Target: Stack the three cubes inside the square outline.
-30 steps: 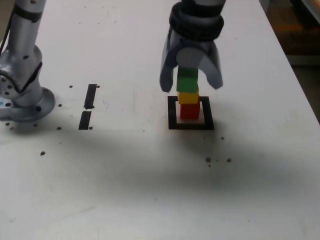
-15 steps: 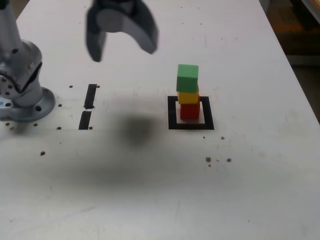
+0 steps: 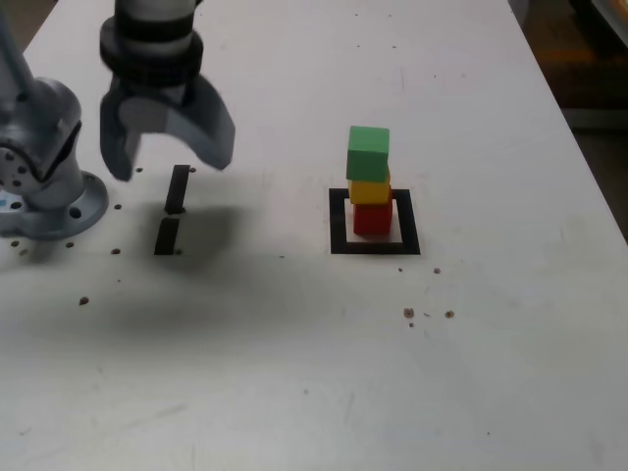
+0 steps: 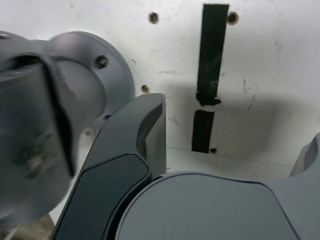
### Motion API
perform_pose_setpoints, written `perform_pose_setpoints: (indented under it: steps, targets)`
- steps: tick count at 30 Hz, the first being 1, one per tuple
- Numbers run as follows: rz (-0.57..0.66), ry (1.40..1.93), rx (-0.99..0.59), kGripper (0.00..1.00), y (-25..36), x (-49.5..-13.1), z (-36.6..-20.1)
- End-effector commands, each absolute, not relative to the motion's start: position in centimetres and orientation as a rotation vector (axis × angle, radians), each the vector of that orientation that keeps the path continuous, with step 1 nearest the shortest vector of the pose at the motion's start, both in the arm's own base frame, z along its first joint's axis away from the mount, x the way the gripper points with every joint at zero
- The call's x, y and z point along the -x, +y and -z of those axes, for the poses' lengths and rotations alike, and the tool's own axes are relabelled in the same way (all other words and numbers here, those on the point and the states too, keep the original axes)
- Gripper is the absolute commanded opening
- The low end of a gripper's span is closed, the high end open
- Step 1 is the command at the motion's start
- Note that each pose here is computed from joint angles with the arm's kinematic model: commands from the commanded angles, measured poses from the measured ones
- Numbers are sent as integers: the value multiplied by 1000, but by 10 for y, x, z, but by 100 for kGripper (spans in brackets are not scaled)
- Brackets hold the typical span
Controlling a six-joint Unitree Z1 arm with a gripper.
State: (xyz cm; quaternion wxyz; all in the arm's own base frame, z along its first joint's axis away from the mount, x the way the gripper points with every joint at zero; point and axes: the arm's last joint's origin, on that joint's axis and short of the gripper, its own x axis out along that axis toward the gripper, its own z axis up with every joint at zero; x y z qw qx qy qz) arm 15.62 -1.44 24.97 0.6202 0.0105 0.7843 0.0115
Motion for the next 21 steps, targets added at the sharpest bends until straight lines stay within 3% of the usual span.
perform_pose_setpoints:
  steps: [1,4,21]
  targets:
    - [-25,1831,-18,99,-15,-156,-238]
    - [-22,1842,-13,99,-15,-152,-230]
    - [-21,1846,-3,99,-9,-138,-224]
